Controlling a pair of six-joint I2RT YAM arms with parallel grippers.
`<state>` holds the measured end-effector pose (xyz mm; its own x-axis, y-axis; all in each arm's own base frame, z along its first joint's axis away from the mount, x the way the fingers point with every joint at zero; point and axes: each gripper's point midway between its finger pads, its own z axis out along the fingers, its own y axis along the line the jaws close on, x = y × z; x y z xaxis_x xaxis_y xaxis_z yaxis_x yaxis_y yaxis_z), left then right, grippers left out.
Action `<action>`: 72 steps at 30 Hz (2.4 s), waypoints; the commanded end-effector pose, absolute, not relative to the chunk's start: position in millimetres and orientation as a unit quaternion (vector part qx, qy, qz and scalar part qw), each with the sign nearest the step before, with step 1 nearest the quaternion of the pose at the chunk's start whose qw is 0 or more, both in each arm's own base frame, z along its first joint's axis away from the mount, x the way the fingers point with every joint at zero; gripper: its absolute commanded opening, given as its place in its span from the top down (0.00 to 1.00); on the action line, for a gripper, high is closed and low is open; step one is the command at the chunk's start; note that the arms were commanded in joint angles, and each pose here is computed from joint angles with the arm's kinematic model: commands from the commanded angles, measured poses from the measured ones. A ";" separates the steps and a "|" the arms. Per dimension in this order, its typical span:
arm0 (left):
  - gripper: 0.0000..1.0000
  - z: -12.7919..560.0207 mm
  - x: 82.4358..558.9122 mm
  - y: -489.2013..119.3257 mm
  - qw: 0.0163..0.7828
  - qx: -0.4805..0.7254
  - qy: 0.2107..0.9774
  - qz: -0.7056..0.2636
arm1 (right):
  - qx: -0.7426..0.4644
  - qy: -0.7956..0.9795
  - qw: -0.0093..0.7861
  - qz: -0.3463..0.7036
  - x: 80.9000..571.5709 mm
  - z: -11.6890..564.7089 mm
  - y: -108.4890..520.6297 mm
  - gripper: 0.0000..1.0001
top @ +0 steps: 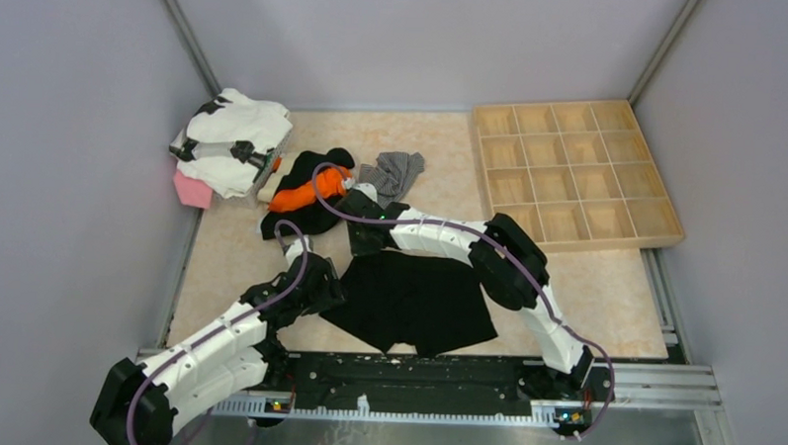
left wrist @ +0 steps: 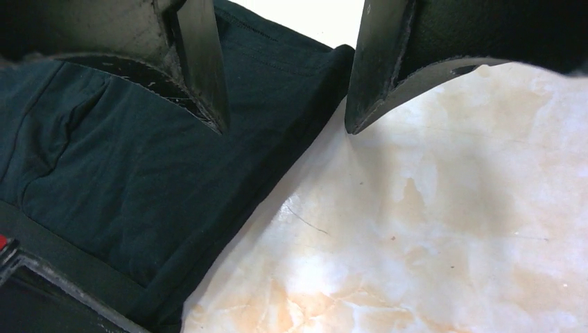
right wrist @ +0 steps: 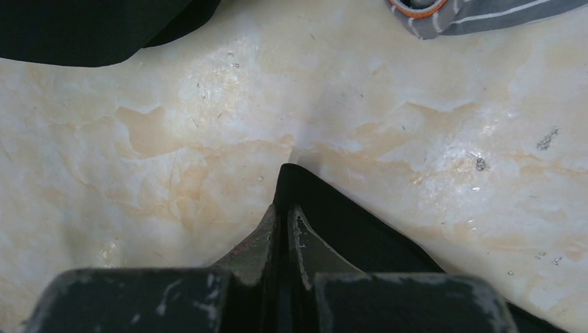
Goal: Roll the underwear
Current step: Fold the underwear at the center of the board.
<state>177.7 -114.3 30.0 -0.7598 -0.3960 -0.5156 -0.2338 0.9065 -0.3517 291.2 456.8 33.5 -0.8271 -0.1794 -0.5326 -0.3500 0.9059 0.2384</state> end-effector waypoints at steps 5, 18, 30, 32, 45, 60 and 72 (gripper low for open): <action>0.33 21.7 169.2 -125.3 0.282 -0.143 0.935 -0.163 | -0.116 0.927 0.312 0.172 311.3 73.3 445.4 1.00; 0.43 21.0 170.5 -129.1 0.283 -0.131 0.935 -0.170 | -0.106 0.927 0.323 0.157 321.4 76.6 427.2 1.00; 0.53 31.5 178.2 -125.1 0.298 -0.141 0.931 -0.157 | -0.111 0.928 0.321 0.155 320.9 75.0 425.3 1.00; 0.54 38.4 183.2 -123.1 0.309 -0.144 0.928 -0.150 | -0.112 0.927 0.322 0.157 320.2 76.5 425.3 1.00; 0.53 42.0 184.9 -116.1 0.310 -0.144 0.931 -0.126 | -0.118 0.925 0.321 0.165 319.6 79.1 428.6 1.00; 0.70 36.5 175.7 -105.6 0.293 -0.169 0.936 -0.101 | -0.121 0.926 0.316 0.167 317.7 76.0 429.3 1.00; 1.00 53.5 191.0 -115.1 0.323 -0.146 0.927 -0.122 | -0.122 0.916 0.321 0.210 317.8 93.9 444.5 1.00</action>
